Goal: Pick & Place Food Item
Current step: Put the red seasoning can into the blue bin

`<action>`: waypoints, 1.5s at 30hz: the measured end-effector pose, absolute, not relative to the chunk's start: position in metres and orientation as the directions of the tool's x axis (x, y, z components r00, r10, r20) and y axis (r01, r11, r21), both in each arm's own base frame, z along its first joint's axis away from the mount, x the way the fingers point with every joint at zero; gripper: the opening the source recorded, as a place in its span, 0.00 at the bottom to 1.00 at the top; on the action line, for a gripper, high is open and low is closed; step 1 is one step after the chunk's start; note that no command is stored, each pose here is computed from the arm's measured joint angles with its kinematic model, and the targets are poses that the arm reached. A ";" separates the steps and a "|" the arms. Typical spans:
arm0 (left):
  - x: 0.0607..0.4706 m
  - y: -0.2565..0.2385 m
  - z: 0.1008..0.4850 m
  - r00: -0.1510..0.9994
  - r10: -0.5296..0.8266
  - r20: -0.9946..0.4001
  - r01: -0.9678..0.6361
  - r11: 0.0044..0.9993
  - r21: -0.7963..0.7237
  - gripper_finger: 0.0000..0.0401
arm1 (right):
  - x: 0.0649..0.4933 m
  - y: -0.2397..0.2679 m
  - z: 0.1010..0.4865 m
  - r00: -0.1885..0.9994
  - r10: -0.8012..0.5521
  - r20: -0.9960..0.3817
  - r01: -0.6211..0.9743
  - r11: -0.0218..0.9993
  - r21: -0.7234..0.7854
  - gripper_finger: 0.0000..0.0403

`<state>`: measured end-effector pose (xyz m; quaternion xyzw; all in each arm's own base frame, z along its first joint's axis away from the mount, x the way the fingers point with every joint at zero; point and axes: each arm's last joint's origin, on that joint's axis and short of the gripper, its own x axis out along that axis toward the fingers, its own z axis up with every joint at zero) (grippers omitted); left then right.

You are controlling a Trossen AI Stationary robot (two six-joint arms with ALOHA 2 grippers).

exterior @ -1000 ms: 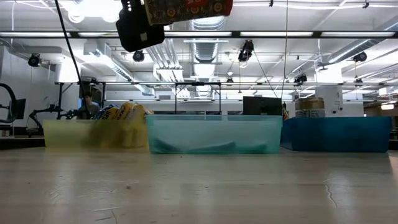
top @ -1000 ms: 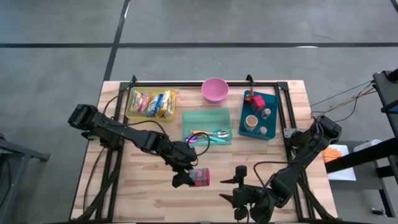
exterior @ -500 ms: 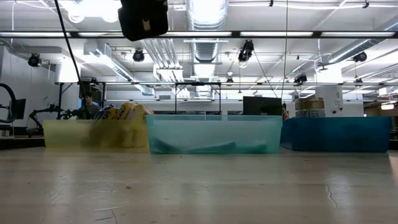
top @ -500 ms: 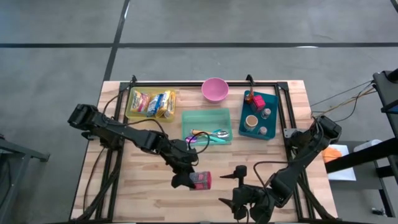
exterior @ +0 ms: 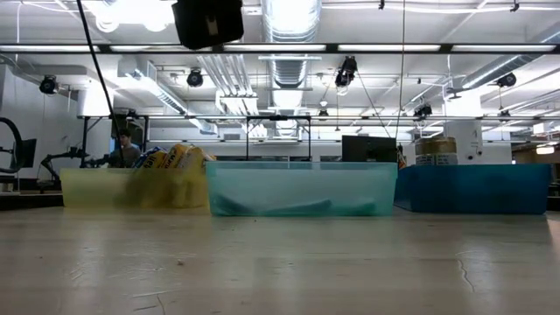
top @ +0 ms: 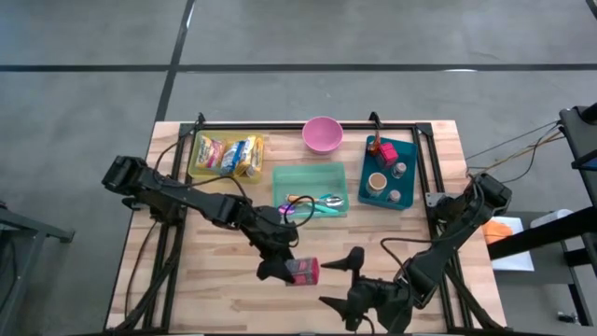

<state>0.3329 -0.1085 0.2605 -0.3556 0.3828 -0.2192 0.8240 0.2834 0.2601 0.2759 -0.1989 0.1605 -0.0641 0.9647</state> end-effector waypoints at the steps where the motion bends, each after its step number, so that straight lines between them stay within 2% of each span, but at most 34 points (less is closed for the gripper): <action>1: 0.333 -0.109 0.261 0.609 -0.640 -0.468 0.097 0.646 -0.757 0.76 | 0.284 0.260 0.275 0.940 -0.187 -0.284 0.054 0.906 -0.420 0.99; 7: 0.336 -0.111 0.268 0.618 -0.678 -0.398 0.172 0.611 -0.773 0.76 | 0.288 0.258 0.275 0.940 -0.194 -0.282 0.046 0.888 -0.458 0.99; 15: 0.337 -0.111 0.270 0.624 -0.687 -0.372 0.194 0.597 -0.778 0.76 | 0.299 0.253 0.282 0.961 -0.119 -0.250 -0.014 0.880 -0.474 0.99; 29: 0.338 -0.112 0.273 0.618 -0.709 -0.341 0.231 0.578 -0.783 0.76 | 0.304 0.249 0.283 0.961 -0.121 -0.248 -0.020 0.866 -0.499 0.98; 32: 0.338 -0.112 0.274 0.618 -0.709 -0.340 0.231 0.578 -0.783 0.76 | 0.304 0.249 0.283 0.961 -0.120 -0.249 -0.024 0.862 -0.506 0.91; 39: 0.337 -0.113 0.273 0.612 -0.713 -0.341 0.232 0.574 -0.785 0.76 | 0.305 0.248 0.283 0.963 -0.111 -0.247 -0.031 0.862 -0.506 0.54; 45: 0.337 -0.113 0.273 0.613 -0.713 -0.340 0.233 0.574 -0.785 0.76 | 0.305 0.248 0.283 0.963 -0.115 -0.246 -0.030 0.855 -0.517 0.52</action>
